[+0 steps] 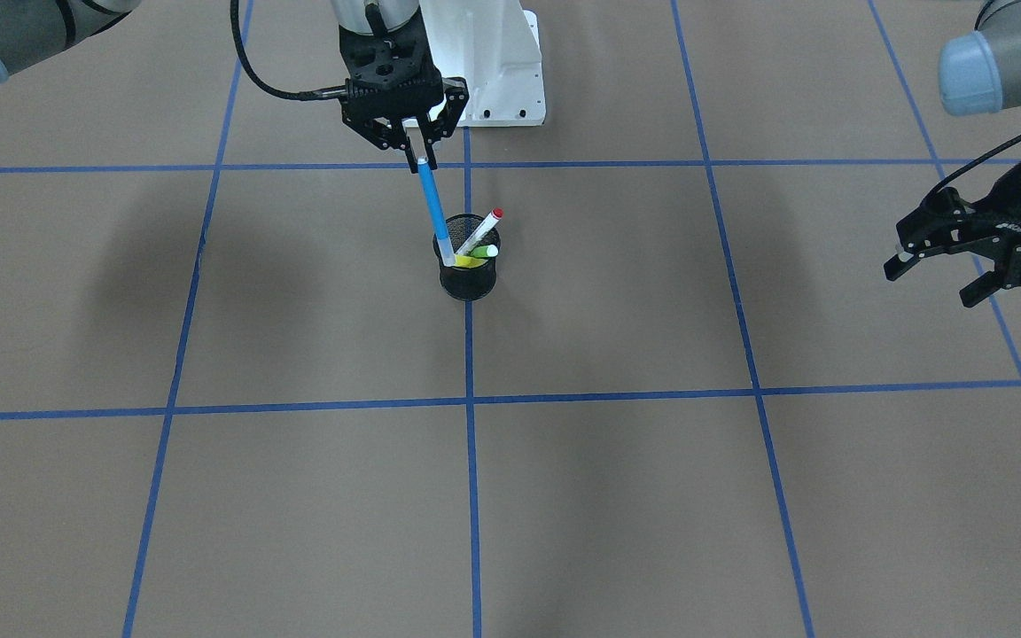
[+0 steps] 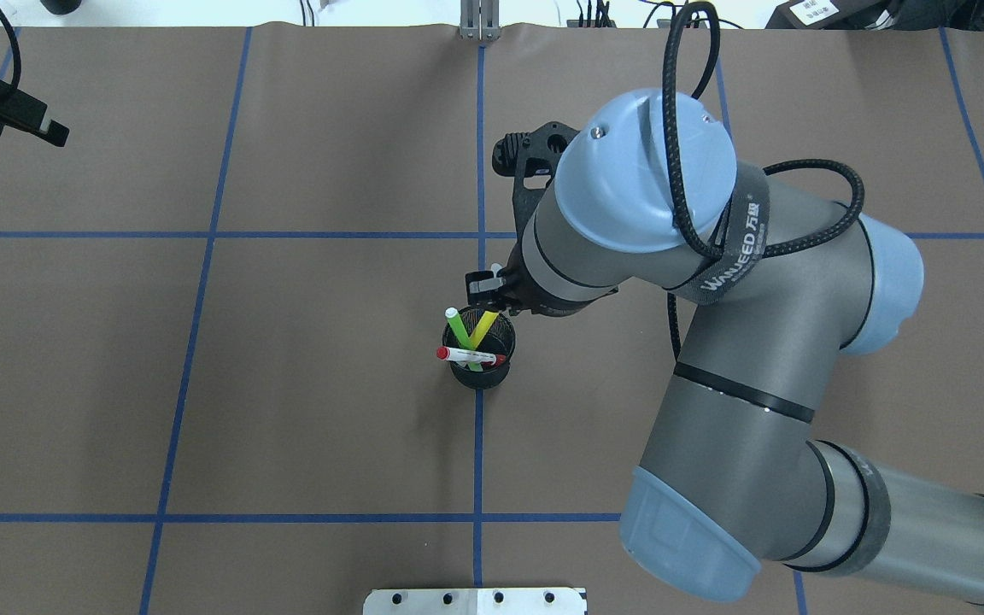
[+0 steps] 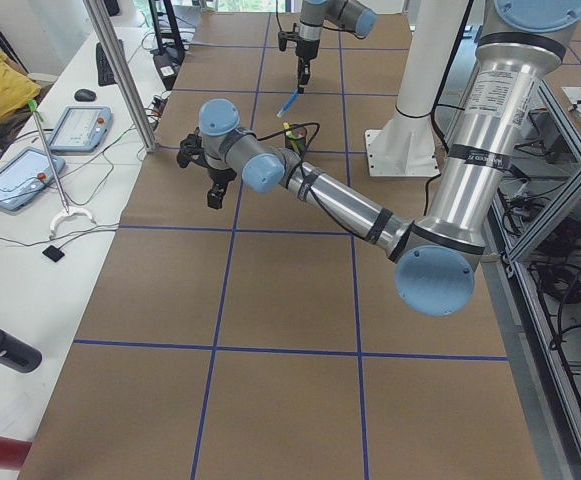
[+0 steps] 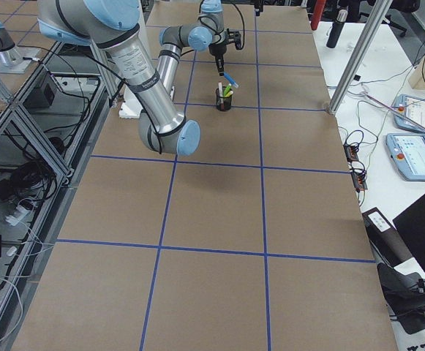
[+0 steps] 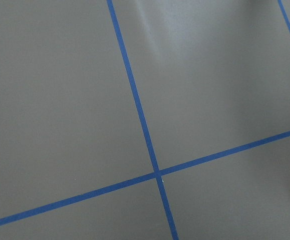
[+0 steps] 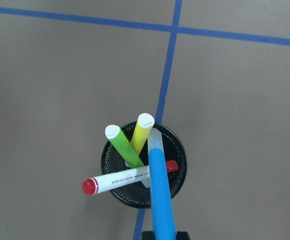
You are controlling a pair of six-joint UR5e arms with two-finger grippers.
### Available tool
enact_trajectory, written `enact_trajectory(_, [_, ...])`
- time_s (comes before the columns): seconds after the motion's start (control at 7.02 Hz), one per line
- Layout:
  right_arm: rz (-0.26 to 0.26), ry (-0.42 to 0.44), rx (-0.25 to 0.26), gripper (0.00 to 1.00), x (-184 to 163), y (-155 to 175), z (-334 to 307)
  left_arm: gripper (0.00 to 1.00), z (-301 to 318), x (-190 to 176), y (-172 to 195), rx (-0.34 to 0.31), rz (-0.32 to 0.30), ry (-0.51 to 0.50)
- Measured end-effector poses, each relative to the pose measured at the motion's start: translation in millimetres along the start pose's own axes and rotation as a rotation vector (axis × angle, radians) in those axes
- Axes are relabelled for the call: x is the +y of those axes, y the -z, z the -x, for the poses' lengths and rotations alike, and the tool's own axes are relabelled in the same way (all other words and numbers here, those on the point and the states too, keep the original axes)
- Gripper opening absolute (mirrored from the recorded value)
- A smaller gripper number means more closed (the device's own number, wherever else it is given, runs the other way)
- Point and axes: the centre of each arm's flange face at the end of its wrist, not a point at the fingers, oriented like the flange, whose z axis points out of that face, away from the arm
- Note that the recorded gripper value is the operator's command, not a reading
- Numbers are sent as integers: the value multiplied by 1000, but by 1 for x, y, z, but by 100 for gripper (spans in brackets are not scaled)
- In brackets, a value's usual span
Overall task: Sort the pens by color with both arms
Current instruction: 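Lift the blue marker out of the cup with the right gripper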
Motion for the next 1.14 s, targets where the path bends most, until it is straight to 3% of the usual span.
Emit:
enact_trajectory(0.28, [-100,-24,63,0,-24,-2,-6,100,-1,-1,0,1,0,-1])
enact_trajectory(0.57, [-219,-36,141,0,-54,-32,-10,100,-3,-2,0,2,-2,-3])
enact_trajectory(1.14, [-457,-55,234,0,-133,-152,-45,100,-4,-3,0,3,-3,-5])
